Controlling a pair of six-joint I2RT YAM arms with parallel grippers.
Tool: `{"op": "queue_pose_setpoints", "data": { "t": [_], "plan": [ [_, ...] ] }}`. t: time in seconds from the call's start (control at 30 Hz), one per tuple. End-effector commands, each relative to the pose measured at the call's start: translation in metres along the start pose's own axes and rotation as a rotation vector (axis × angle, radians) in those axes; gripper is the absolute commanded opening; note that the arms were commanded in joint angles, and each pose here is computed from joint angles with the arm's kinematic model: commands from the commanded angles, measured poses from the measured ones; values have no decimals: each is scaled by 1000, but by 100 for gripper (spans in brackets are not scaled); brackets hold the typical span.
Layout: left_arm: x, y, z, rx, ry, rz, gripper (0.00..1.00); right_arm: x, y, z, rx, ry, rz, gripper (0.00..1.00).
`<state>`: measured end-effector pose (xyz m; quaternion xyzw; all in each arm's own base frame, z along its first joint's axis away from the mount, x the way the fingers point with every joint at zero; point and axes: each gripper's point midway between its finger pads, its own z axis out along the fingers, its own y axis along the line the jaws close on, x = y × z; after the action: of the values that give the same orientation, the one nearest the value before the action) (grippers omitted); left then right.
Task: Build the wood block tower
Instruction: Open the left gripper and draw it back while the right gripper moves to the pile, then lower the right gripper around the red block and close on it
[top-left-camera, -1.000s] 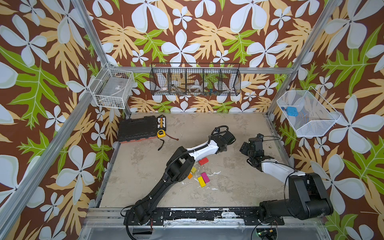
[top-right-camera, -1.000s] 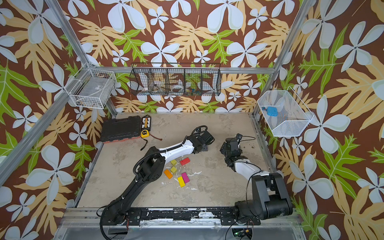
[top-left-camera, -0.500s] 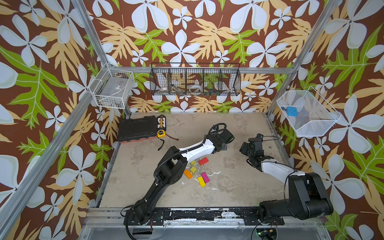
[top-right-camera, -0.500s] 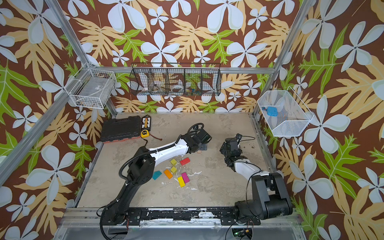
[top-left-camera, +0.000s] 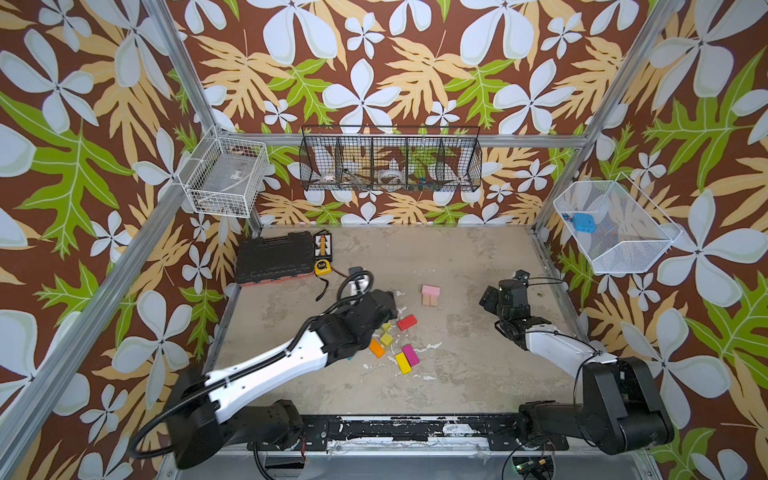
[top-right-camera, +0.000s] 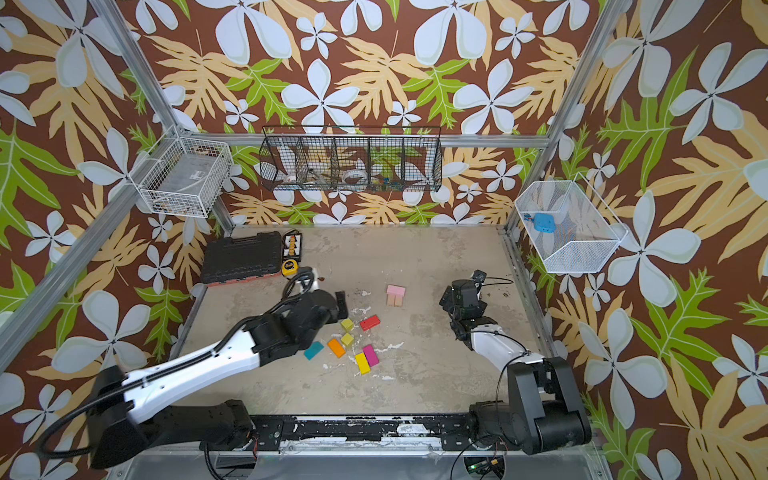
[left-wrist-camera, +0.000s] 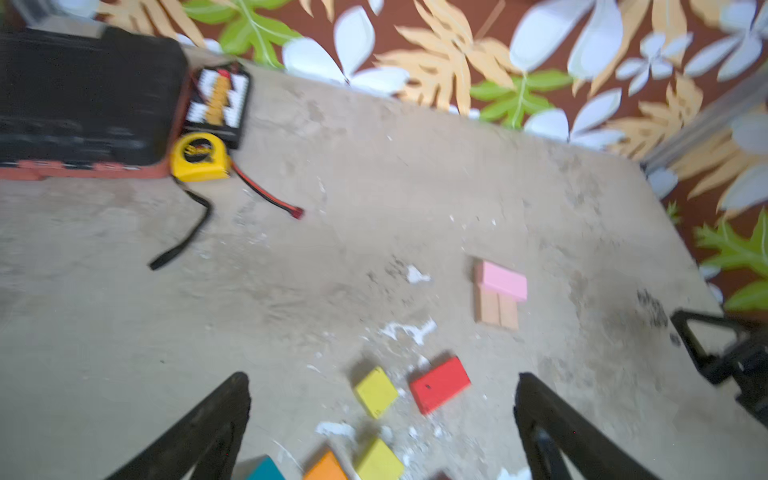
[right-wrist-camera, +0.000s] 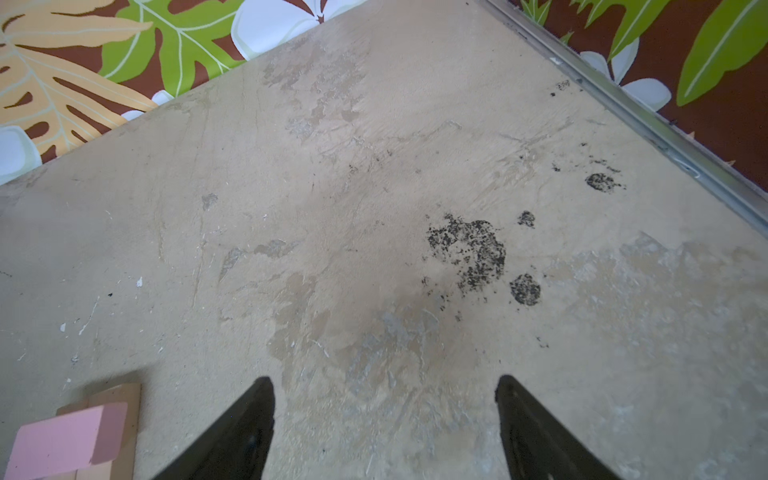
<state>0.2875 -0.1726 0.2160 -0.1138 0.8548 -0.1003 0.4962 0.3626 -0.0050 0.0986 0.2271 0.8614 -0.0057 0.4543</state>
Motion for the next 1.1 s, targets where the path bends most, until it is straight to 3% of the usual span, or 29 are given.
{"op": "queue_pose_setpoints", "data": {
  "t": [0.0,0.1,0.2,0.3,0.43,0.67,1.07],
  "plan": [
    [-16,61,-12,-76,-116,-40,100,-5,10,-12,-59,-15,-6,86],
    [-20,115,-22,-132,-217,-97,100,-11,34,-41,-143,-38,-25,90],
    [-16,148,-17,-169,-251,-139,100,-17,81,-85,-317,-98,-57,96],
    [-3,183,-3,-330,-237,-164,100,-6,125,-123,-468,-117,-118,100],
    [2,180,12,-346,-176,-133,100,24,173,-148,-573,-52,-216,99],
    [8,177,13,-305,-183,-159,100,94,227,-148,-595,121,-406,94],
    [5,184,-2,-280,-248,-219,100,179,250,-126,-542,336,-603,87]
  ]
}}
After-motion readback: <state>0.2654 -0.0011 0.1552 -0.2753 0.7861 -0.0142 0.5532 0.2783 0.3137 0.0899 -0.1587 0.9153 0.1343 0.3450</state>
